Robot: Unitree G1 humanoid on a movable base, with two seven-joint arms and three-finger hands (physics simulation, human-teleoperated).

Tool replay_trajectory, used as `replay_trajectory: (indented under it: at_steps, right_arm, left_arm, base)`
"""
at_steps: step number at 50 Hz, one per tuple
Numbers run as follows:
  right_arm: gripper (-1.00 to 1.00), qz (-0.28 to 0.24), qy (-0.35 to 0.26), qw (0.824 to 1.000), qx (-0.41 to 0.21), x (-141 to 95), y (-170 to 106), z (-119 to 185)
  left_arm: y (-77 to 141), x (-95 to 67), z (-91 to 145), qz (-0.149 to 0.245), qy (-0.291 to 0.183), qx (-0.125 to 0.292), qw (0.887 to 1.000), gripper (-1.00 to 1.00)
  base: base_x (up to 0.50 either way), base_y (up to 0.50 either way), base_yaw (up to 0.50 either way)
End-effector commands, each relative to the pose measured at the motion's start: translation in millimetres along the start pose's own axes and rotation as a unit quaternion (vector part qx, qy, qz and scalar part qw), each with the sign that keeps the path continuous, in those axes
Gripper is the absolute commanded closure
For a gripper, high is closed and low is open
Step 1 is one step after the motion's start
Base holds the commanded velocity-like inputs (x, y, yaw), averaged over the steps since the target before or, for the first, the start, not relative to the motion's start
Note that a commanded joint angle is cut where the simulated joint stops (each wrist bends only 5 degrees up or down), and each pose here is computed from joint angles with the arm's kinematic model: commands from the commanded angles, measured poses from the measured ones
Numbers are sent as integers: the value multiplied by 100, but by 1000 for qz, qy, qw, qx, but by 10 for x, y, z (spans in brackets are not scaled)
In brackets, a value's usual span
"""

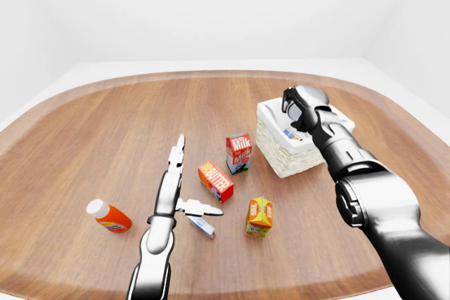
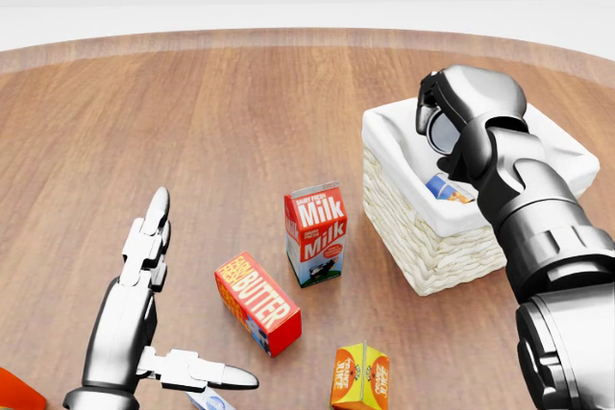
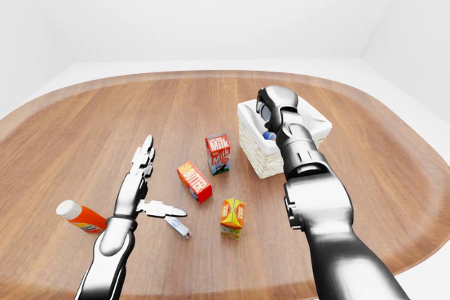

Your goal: Pick up the alphabet soup and the tomato sauce, and put them in the basket.

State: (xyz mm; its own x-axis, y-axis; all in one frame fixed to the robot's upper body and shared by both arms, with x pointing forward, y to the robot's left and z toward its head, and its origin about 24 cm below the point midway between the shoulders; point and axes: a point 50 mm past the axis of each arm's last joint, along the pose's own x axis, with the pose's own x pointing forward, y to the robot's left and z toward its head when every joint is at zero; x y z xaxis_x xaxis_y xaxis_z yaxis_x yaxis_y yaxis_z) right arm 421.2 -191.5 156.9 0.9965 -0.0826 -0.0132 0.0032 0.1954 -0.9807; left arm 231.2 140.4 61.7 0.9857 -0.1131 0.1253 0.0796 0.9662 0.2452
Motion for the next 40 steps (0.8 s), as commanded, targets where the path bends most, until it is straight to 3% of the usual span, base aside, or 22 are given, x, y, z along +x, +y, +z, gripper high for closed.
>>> replay_trajectory:
  at_steps: [1,40]
  right_arm:
    - [100,-3,4,1000,-16,-13,36,-53]
    - [100,5,17,1000,-8,-39,119,-127]
  left_arm:
    - [16,0,9,6,-2,-6,1000,-100]
    - [19,-1,18,6,-4,-7,1000,-100]
  base:
    - [0,0,0]
    - [0,0,0]
